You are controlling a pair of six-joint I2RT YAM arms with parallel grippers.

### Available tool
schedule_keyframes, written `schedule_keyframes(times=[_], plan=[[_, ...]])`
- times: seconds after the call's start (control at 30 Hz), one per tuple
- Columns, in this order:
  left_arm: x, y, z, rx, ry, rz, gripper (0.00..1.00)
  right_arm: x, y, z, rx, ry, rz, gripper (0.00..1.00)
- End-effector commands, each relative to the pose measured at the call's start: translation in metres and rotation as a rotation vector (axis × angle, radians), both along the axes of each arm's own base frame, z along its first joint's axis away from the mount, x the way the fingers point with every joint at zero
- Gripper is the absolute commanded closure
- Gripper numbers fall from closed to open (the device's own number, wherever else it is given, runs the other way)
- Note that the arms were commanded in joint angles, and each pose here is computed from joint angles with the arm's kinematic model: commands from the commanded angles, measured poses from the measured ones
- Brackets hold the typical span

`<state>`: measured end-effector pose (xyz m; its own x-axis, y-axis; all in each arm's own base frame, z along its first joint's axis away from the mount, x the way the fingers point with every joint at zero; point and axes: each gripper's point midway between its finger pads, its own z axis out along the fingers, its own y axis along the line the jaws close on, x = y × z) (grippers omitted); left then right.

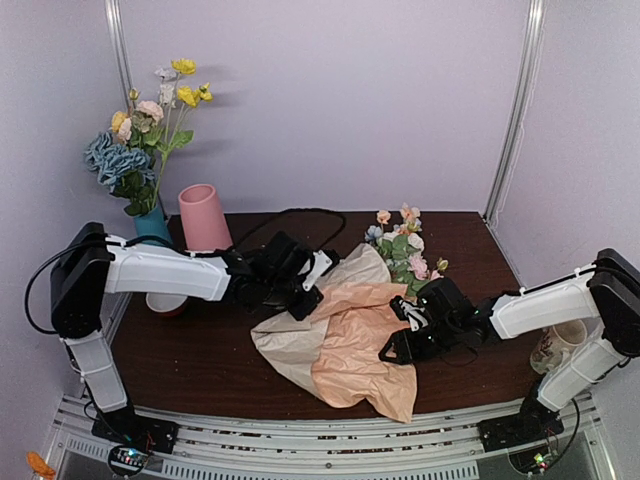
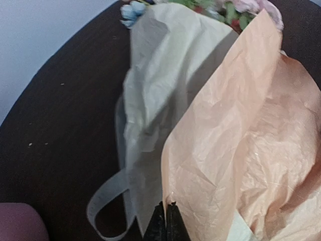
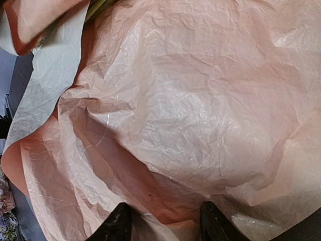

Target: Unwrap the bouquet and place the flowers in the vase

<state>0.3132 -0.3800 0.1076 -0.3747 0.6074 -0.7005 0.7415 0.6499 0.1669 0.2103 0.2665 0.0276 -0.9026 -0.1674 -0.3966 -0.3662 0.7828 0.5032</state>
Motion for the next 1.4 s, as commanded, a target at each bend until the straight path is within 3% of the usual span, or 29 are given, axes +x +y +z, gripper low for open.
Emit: schedule_keyframes(times=[0.0,0.27,0.57,1.2,1.37], plan=[[0.064,0.043,0.049,-0.113,-0.131,0.32,1.0,-0.006,-0.007,-0.017,-0.045,0.031,-0.012,0.5],[0.124,0.065,0.035,-0.077,-0.158,0.549,1.0,0.003,-0.004,-0.016,-0.045,0.017,-0.035,0.51],[0.172,0.037,0.016,-0.151,-0.085,0.571,1.0,0.024,-0.013,-0.014,-0.117,-0.028,-0.131,0.51],[0.171,-0.047,0.015,-0.495,0.148,0.392,1.0,0.049,-0.119,-0.02,-0.345,-0.05,-0.426,0.51],[0.175,-0.034,0.01,-0.449,0.119,0.45,1.0,0.048,-0.107,-0.002,-0.259,-0.074,-0.359,0.51]])
